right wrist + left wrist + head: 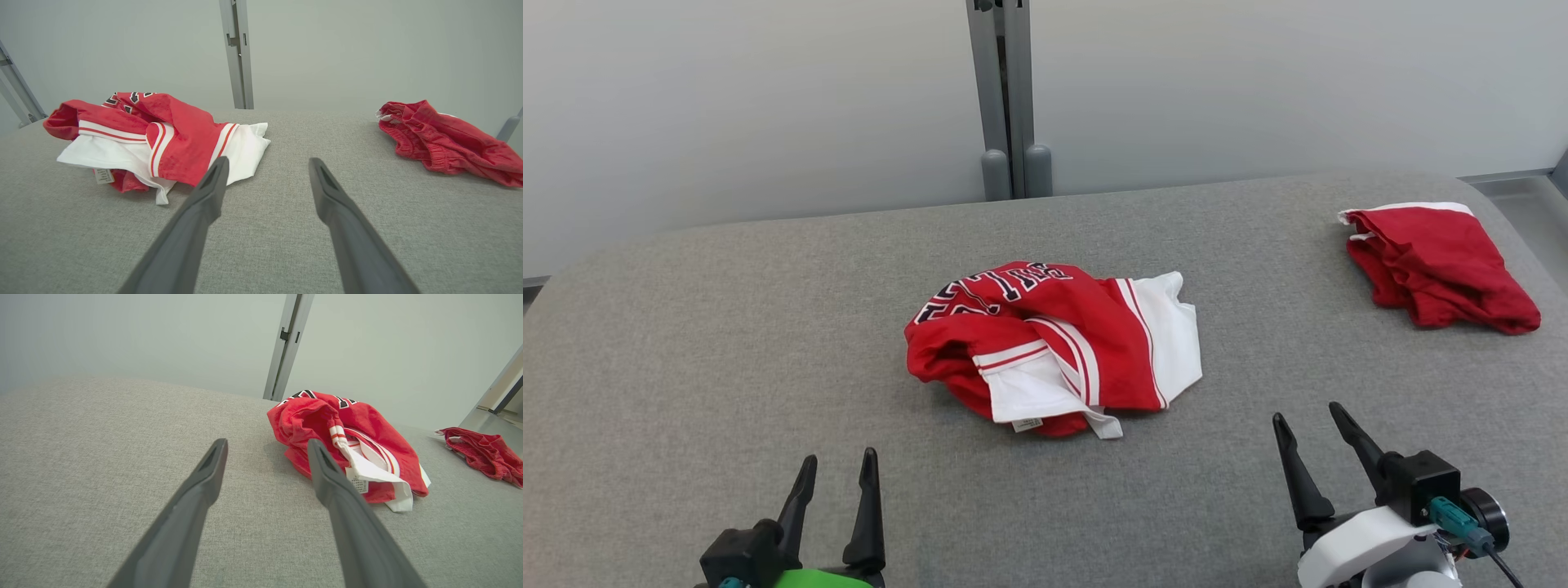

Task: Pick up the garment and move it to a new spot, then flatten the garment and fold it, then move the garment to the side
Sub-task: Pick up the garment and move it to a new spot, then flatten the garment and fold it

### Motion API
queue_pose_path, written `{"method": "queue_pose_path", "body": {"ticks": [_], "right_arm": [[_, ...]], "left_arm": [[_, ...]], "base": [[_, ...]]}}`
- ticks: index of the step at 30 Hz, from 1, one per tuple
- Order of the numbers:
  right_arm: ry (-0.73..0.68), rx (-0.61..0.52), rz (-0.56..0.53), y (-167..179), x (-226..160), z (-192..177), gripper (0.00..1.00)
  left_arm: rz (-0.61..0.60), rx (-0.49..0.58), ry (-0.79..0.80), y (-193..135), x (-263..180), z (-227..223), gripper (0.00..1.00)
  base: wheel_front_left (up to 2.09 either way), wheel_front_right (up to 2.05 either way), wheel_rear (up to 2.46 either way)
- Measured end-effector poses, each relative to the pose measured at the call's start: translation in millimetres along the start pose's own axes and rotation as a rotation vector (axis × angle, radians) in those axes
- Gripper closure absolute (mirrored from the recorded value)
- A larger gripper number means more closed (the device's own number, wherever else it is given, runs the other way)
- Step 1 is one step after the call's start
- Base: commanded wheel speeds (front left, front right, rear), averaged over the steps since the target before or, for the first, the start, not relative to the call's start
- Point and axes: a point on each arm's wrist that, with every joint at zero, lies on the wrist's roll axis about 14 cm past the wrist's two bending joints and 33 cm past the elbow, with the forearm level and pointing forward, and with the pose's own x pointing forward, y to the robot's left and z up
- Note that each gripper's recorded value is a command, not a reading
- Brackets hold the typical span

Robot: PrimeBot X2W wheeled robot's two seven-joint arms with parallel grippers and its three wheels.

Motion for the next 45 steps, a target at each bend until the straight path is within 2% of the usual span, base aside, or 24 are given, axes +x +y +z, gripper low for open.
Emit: {"method": "queue_pose_path", "body": {"ticks": [16,25,36,45], "right_arm": [[0.012,0.006,0.005,1.5,2.4,-4.0,0.0],[0.03,-0.006,0.042,12.0,11.1,-9.6,0.0],[0.079,-0.114,0.176,46.3,61.3,-24.6,0.0],[0.242,-0.154,0.299,86.4,103.8,-69.0,0.0]], "left_arm": [[0.026,-0.012,-0.008,6.4,-2.9,1.6,0.0],[0.043,-0.025,-0.002,9.6,-4.6,-0.7,0.0],[0.082,-0.036,-0.013,18.5,-1.0,3.0,0.0],[0.187,-0.053,-0.02,45.7,-6.6,5.5,0.0]], "base": [[0.0,0.0,0.0],[0.0,0.0,0.0],[0.0,0.0,0.0],[0.0,0.0,0.0]]}}
